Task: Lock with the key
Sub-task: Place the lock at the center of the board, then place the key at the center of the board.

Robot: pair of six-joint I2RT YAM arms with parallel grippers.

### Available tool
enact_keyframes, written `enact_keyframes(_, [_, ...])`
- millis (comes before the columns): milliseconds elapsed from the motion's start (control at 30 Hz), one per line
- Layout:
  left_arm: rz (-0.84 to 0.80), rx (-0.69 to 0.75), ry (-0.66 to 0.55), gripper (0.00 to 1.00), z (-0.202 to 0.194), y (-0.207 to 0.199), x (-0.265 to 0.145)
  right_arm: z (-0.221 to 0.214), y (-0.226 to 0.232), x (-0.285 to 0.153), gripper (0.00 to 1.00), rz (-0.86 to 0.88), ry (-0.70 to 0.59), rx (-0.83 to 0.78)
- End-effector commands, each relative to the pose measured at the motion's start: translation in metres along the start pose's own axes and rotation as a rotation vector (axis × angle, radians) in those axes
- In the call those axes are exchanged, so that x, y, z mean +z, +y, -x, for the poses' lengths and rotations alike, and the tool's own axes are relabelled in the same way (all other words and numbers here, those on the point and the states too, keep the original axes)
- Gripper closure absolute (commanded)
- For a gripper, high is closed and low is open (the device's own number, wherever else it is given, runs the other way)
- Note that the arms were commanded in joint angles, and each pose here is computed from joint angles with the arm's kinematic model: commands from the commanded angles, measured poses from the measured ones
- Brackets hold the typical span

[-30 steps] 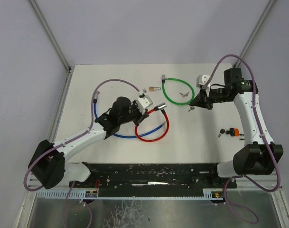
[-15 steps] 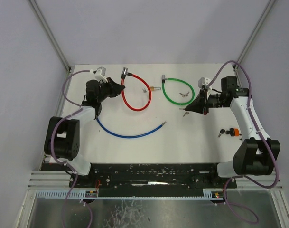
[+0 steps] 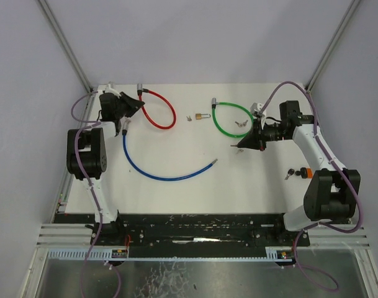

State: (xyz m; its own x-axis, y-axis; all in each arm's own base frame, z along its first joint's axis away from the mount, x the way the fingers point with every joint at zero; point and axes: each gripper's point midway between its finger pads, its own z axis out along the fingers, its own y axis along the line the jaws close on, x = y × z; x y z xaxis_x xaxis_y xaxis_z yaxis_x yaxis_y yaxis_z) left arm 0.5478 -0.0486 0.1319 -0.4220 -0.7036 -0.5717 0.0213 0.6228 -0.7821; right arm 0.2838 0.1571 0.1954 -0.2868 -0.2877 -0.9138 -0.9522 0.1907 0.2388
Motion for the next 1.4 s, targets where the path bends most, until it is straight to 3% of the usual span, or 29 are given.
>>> enact_keyframes(0, [0.044, 0.031, 0.044, 0.92, 0.019, 0.011, 0.015, 0.003, -0.013, 0.008, 1.0, -0.041, 0.019, 0.039])
enact_keyframes(133, [0.151, 0.061, 0.073, 0.72, 0.012, 0.041, 0.022, 0.002, -0.021, 0.013, 1.0, -0.076, 0.044, 0.073])
enact_keyframes(300, [0.276, 0.135, 0.052, 0.59, 0.019, 0.062, 0.015, -0.001, -0.025, 0.019, 1.0, -0.079, 0.066, 0.098])
enact_keyframes(500, [0.39, 0.247, -0.076, 0.53, 0.05, 0.057, -0.019, -0.002, -0.031, 0.029, 1.0, -0.09, 0.112, 0.109])
enact_keyframes(700, [0.283, 0.305, -0.219, 0.51, 0.056, 0.0, -0.074, 0.02, -0.054, 0.049, 1.0, -0.12, 0.119, 0.096])
enact_keyframes(900, [0.048, 0.299, -0.269, 0.47, 0.021, -0.067, -0.13, 0.052, -0.091, 0.107, 1.0, -0.155, 0.121, 0.092])
enact_keyframes(1000, [0.007, 0.296, -0.346, 0.23, 0.017, -0.08, -0.164, 0.074, -0.112, 0.141, 1.0, -0.199, 0.095, 0.117])
enact_keyframes(1067, [0.02, 0.279, -0.363, 0.14, 0.013, -0.078, -0.177, 0.091, -0.123, 0.168, 1.0, -0.218, 0.07, 0.139])
enact_keyframes(1233, [-0.009, 0.275, -0.343, 0.11, -0.002, -0.089, -0.194, 0.119, -0.159, 0.232, 1.0, -0.325, -0.014, 0.21])
enact_keyframes(1367, [-0.007, 0.28, -0.309, 0.11, -0.012, -0.094, -0.199, 0.118, -0.179, 0.28, 1.0, -0.367, -0.08, 0.264])
